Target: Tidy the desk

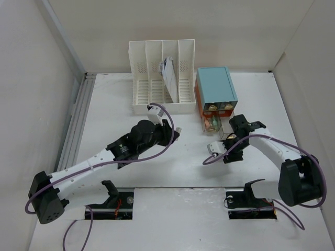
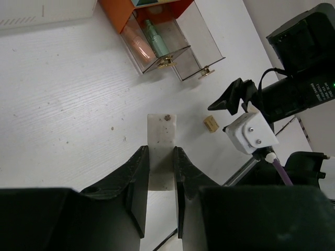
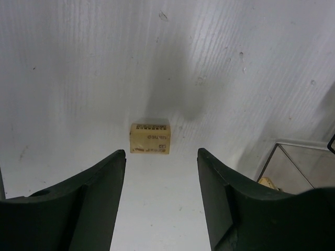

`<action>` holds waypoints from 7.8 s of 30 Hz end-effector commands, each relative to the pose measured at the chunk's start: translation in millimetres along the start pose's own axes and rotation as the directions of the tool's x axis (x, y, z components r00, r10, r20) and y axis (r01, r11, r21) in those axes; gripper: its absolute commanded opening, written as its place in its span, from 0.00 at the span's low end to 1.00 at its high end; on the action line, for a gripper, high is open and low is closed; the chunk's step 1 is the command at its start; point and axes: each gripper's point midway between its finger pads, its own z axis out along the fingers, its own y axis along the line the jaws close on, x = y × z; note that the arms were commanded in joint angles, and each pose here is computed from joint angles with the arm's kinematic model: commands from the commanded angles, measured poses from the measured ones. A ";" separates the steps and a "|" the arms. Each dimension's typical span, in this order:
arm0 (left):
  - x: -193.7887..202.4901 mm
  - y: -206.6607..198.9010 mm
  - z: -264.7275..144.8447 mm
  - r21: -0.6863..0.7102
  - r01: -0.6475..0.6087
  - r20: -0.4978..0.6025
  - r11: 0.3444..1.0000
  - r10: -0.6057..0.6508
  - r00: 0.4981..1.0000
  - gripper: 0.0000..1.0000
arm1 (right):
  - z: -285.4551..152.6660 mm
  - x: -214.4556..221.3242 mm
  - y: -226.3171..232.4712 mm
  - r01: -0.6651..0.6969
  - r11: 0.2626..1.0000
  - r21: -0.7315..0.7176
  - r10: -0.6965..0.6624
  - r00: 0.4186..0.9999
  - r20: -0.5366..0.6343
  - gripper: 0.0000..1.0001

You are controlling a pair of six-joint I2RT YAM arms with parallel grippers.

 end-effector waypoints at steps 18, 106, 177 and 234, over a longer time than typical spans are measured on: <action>-10.2 -10.6 -4.9 0.049 -0.010 0.039 0.999 0.008 0.999 0.00 | 14.7 1.6 -3.9 0.060 0.997 -0.041 -0.067 0.981 -0.180 0.62; -0.6 -139.4 159.3 0.424 -0.068 -0.188 0.903 0.161 0.969 0.00 | -190.6 64.7 -158.2 -0.687 -0.067 0.724 0.599 0.553 0.580 0.00; 100.9 -41.7 193.7 0.260 -0.181 -0.351 0.948 0.268 0.897 0.00 | -67.5 8.2 -66.3 -0.310 0.947 0.081 0.279 0.923 0.264 0.00; 18.1 22.8 271.3 -0.055 0.366 -0.006 0.929 -0.367 0.930 0.35 | -56.3 74.7 -113.4 -0.235 0.779 0.581 0.209 0.971 0.113 0.00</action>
